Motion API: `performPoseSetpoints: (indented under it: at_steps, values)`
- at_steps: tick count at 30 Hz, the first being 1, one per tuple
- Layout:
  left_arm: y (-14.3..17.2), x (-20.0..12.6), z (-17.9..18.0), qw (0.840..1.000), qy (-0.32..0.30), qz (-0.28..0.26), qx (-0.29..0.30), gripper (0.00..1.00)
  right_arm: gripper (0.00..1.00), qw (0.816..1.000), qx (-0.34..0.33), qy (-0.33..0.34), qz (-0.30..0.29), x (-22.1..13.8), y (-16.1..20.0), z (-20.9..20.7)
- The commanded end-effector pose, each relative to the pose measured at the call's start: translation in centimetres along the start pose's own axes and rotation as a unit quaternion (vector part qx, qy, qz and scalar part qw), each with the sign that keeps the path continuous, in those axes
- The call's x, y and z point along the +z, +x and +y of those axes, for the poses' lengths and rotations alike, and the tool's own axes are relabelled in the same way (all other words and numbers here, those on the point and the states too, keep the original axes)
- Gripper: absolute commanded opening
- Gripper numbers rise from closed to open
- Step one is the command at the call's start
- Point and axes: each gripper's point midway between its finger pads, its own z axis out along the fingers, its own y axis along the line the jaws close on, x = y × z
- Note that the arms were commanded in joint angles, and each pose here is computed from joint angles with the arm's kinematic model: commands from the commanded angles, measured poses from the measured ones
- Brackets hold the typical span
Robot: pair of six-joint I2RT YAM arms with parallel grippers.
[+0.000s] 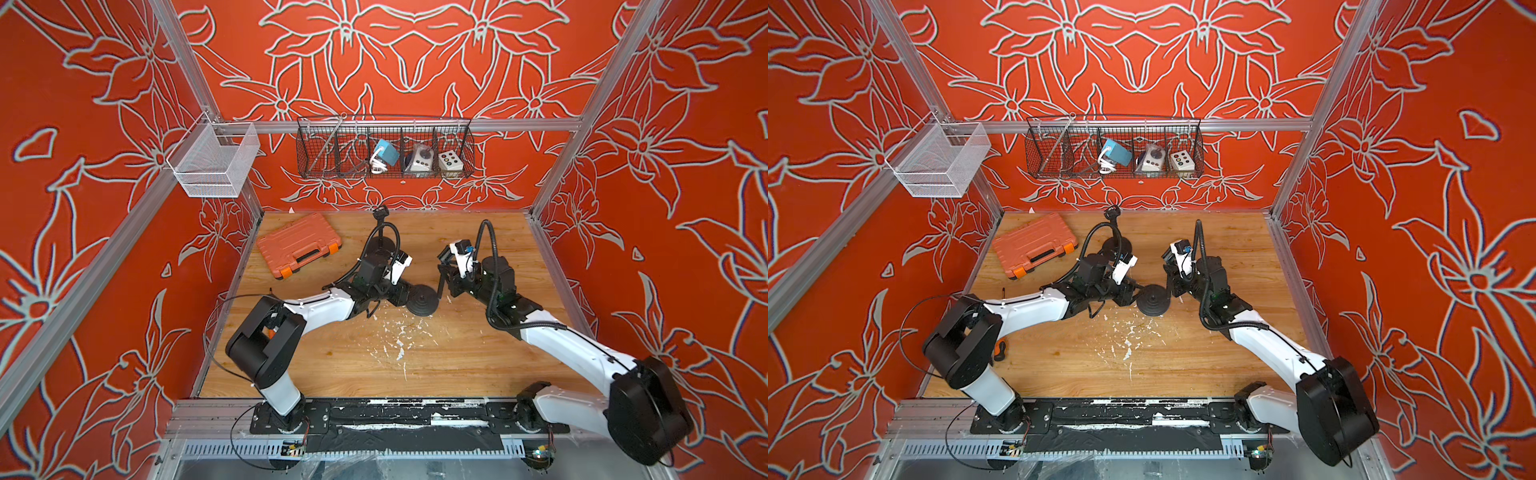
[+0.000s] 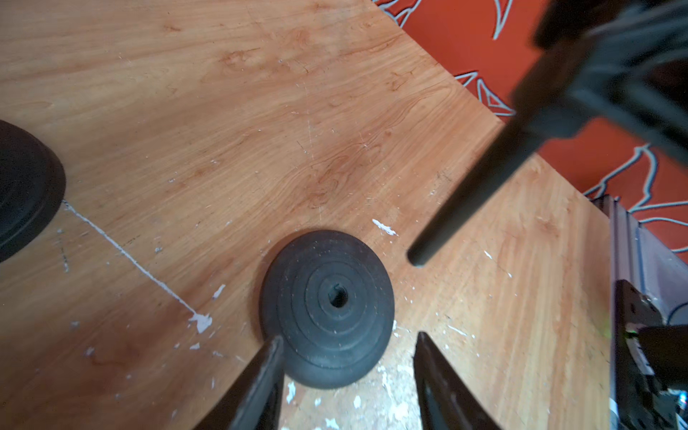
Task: Assemble a microphone stand
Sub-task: Move the microphone stand base to the center of the board.
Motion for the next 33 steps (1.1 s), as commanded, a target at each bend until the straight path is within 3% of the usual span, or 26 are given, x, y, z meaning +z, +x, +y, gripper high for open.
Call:
performPoseSetpoints:
  at_steps: [1, 9, 22, 33]
  values:
    - [2.6, 1.4, 0.9, 0.997, -0.03, 0.068, -0.002, 0.55, 0.0, 0.999, 0.025, 0.034, 0.014, -1.4, 0.8, -1.5]
    - [3.7, 4.1, 2.3, 0.988, -0.087, 0.13, -0.01, 0.56, 0.0, 0.999, 0.038, 0.032, 0.014, -2.7, 1.3, -1.9]
    - [4.1, 6.4, 2.7, 0.984, -0.086, 0.159, -0.004, 0.56, 0.0, 0.998, 0.061, 0.024, 0.008, -3.5, 1.8, -2.2]
    - [6.3, 6.9, 3.4, 0.97, -0.125, 0.205, 0.031, 0.55, 0.0, 0.997, 0.068, 0.023, -0.003, -4.1, 1.3, -2.4]
